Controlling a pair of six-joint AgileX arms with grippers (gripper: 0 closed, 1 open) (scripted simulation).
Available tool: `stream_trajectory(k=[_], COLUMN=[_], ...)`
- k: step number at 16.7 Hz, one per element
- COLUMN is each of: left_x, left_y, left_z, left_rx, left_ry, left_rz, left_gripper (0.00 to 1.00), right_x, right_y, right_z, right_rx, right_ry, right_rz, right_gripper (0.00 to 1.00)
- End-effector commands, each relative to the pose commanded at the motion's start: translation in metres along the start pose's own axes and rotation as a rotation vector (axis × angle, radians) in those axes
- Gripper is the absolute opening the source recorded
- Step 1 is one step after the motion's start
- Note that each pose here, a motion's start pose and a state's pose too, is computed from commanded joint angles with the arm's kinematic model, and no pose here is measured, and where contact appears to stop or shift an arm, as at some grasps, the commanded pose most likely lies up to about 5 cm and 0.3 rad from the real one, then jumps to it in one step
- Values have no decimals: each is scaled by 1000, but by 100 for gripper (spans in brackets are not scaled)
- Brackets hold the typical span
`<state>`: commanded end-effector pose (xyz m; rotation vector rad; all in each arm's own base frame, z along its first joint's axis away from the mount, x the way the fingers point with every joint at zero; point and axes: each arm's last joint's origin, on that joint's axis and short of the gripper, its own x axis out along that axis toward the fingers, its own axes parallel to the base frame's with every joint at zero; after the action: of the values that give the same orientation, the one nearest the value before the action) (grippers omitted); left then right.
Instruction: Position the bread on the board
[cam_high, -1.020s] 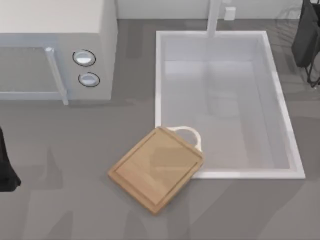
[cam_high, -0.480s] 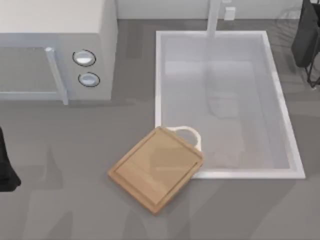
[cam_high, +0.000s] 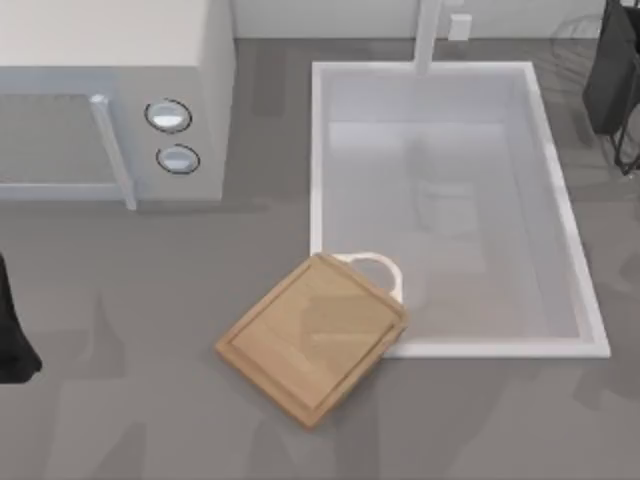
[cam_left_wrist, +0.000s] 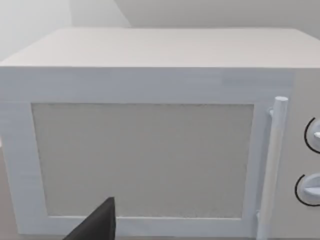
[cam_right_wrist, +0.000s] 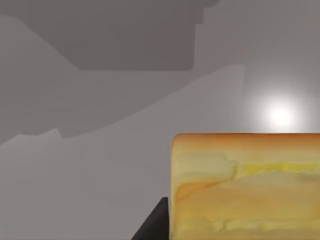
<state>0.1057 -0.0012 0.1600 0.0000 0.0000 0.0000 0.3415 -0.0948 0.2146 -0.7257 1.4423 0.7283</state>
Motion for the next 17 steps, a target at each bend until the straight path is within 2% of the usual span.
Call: stream_trajectory(k=[4, 7, 9, 12, 14, 17], left_x=[0, 0, 0, 0, 0, 0], left_y=[0, 0, 0, 0, 0, 0], left_z=[0, 0, 0, 0, 0, 0], left_rx=[0, 0, 0, 0, 0, 0], left_ry=[0, 0, 0, 0, 0, 0], left_rz=[0, 0, 0, 0, 0, 0], left_gripper=[100, 100, 100, 100, 100, 100], right_x=[2, 3, 4, 10, 16, 24], right_y=[0, 0, 6, 34, 71, 147], right_z=[1, 28, 65, 141, 196, 268], right_rx=[-1, -44, -107, -234, -334, -484], right_ry=[1, 3, 6, 11, 16, 21], right_rz=[4, 7, 9, 16, 22, 25], right_gripper=[0, 0, 0, 0, 0, 0])
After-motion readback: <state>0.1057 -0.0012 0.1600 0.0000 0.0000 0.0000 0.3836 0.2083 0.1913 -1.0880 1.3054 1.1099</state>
